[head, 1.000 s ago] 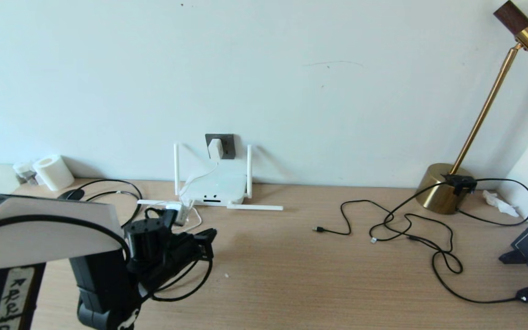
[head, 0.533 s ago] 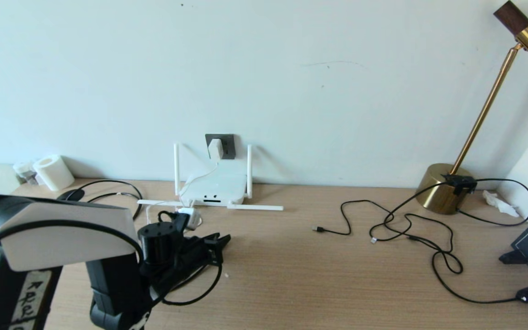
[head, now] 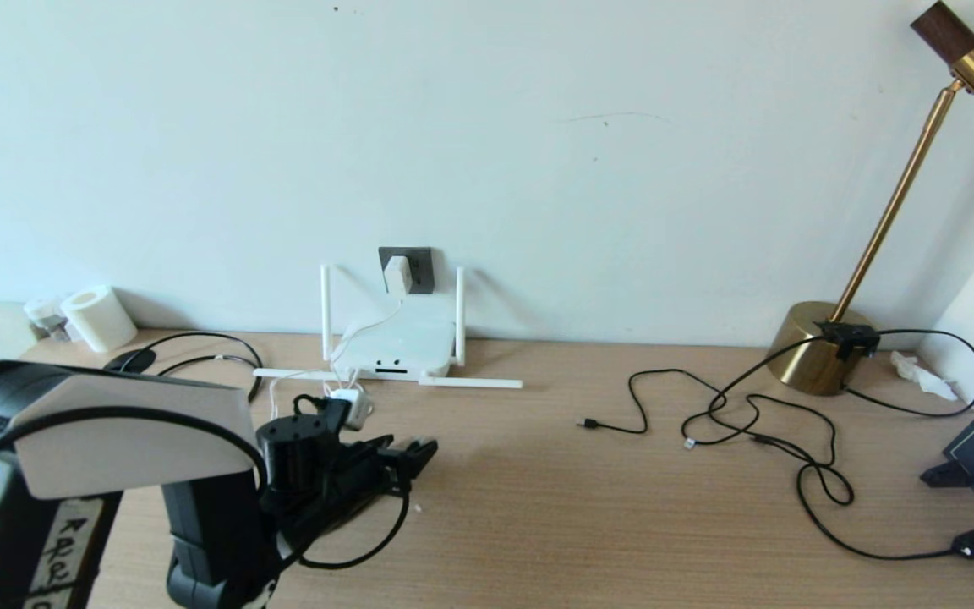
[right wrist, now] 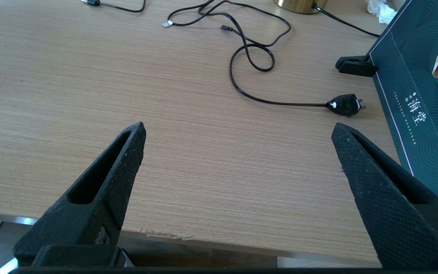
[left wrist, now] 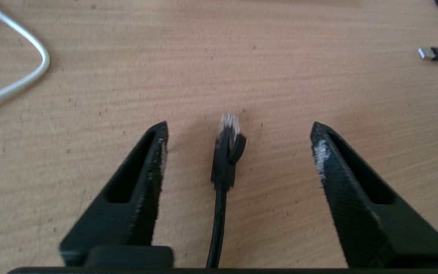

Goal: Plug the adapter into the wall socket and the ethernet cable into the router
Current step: Plug cable into router interface

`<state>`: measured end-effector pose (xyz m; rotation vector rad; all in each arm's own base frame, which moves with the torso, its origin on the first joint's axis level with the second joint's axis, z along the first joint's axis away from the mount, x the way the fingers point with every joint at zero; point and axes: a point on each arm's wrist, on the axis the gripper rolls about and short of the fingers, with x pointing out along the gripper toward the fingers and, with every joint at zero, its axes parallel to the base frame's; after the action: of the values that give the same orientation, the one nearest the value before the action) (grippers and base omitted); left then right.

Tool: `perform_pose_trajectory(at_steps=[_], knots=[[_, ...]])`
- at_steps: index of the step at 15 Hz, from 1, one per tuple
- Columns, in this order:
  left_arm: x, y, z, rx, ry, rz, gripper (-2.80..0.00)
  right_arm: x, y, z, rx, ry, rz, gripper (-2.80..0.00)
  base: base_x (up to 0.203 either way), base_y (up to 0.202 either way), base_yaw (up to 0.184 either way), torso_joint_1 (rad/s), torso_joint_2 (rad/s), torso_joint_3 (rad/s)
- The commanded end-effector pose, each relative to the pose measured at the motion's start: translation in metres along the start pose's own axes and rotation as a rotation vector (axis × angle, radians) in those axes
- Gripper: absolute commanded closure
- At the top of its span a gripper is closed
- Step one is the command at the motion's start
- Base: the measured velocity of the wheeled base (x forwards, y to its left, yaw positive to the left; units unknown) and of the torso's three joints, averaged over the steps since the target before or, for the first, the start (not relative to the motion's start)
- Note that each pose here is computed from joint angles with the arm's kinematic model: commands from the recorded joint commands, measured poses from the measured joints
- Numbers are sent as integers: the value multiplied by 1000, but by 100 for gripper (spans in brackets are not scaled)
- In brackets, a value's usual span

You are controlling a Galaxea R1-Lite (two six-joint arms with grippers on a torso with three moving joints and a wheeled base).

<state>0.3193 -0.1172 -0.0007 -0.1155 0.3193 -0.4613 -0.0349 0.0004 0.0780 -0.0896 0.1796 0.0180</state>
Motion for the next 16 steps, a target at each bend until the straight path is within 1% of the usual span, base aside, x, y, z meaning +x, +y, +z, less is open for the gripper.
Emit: perform_pose_trajectory(at_steps=[1,4,6,7,8,9,10,11,13,14,15,16], knots=[[-2,0,0,-1,-3,0,-280,0,0,0,-1,2,1,-280,0,0,0,0,0,0],[-3,-1,2,0,-7,1,-280,0,0,0,-1,2,1,-280,0,0,0,0,0,0],[-8,-2,11,7,-33,3,-280,0,0,0,-1,2,1,-280,0,0,0,0,0,0],[-9,-2,14,24,-42,23,-280,0,0,0,-1,2,1,-280,0,0,0,0,0,0],[-9,-1,14,50,-31,75,-280,0,0,0,-1,2,1,-280,0,0,0,0,0,0],[-9,1,12,84,15,168,-280,0,0,0,-1,2,1,-280,0,0,0,0,0,0],[-6,0,17,116,22,220,-280,0,0,0,-1,2,1,-280,0,0,0,0,0,0],[-5,-3,24,133,12,257,-280,0,0,0,-1,2,1,-280,0,0,0,0,0,0],[-8,-9,40,157,-2,297,-280,0,0,0,-1,2,1,-280,0,0,0,0,0,0],[-11,-12,48,187,6,313,-280,0,0,0,-1,2,1,-280,0,0,0,0,0,0],[-14,-13,52,239,46,348,-280,0,0,0,-1,2,1,-280,0,0,0,0,0,0],[-12,-13,58,280,66,382,-280,0,0,0,-1,2,1,-280,0,0,0,0,0,0]])
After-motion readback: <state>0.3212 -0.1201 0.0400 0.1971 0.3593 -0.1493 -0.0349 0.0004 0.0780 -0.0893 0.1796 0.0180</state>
